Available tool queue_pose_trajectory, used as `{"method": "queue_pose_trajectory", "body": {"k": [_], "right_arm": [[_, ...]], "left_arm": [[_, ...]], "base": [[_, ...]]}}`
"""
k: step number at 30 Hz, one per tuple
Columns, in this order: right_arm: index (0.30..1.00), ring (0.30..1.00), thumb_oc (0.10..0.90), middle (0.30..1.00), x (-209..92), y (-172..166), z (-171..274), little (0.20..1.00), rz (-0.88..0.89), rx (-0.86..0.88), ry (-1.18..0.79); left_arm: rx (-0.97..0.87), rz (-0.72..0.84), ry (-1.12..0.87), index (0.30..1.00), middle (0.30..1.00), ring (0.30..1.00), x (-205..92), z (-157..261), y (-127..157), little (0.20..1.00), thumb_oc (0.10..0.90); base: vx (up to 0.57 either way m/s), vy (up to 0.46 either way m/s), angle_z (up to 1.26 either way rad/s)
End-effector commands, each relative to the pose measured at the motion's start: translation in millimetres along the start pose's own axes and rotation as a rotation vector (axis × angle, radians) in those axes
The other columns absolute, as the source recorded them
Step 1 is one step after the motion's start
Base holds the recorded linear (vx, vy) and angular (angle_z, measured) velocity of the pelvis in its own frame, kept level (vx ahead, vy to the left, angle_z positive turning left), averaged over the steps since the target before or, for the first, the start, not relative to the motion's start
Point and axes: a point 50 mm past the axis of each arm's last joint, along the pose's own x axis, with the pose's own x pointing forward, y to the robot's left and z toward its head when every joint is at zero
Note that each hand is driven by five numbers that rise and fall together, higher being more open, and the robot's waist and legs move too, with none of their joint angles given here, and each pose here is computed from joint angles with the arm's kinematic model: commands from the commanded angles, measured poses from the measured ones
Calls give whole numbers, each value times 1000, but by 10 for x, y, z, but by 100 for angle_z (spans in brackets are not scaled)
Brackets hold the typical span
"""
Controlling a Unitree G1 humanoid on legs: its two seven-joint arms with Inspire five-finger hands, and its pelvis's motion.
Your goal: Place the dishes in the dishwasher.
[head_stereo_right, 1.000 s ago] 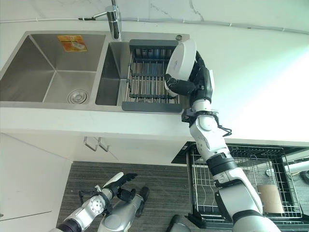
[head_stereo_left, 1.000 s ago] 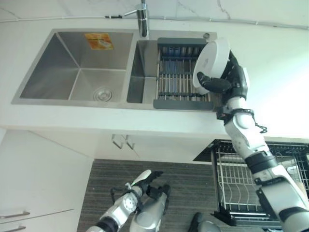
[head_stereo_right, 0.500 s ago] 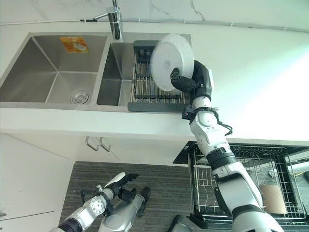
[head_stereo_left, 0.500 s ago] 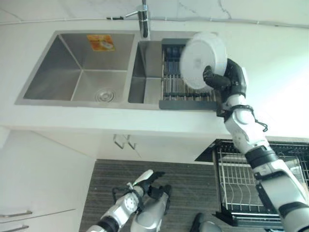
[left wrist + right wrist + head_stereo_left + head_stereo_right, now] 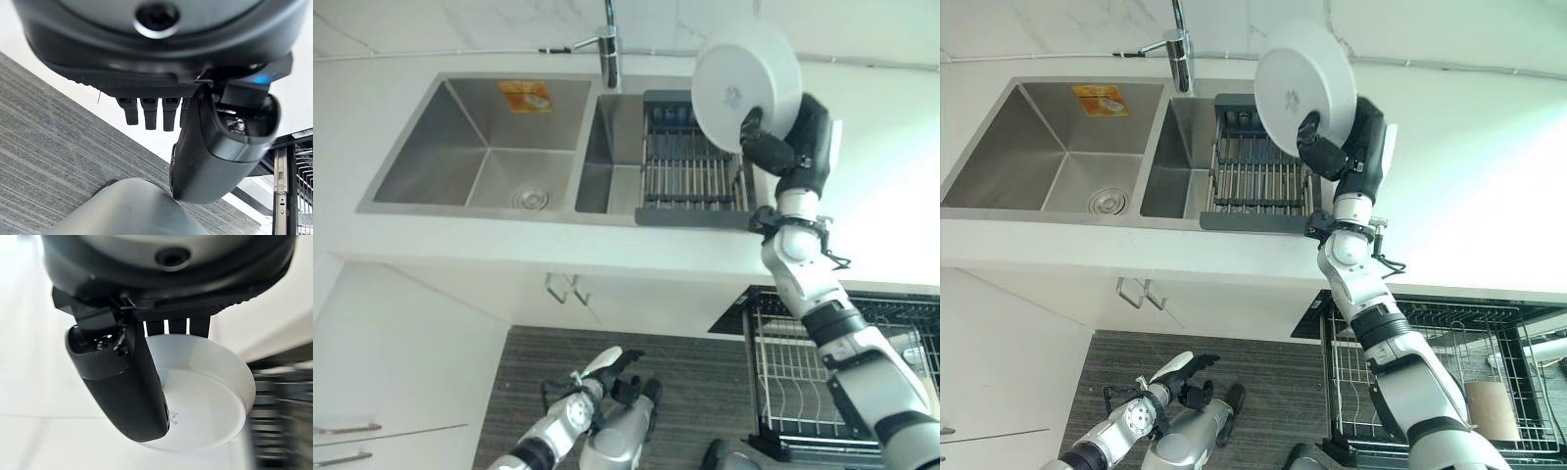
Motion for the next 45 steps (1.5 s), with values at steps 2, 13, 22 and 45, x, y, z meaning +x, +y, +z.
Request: {"method": "queue_pose_trajectory", "body": {"k": [2,13,22,45], "right_arm": [[300,300,400,300,49,119,735,300,10,211,-426],[300,300,400,300,-428,202,865,300,-6,426,-485],[300,300,400,300,-570,-125,905,300,-40,383,-492],[300,300,400,300,-1238,-733,-55,300,68,128,-17]], "left_arm": [[142,-313,298,900,900,900,-579,-811,-912,900,800],[-98,-334,449,900,900,900,-483,-840,-891,900,800],[-283,-325,502,900,900,900,-481,-826,-965,900,800],[-597,-288,626,900,900,900,-662,-960,-1151,900,800]], "base": [[-110,-144,-10],[-98,-109,-21],[-42,-35,-39],[-7,1,-16]]}}
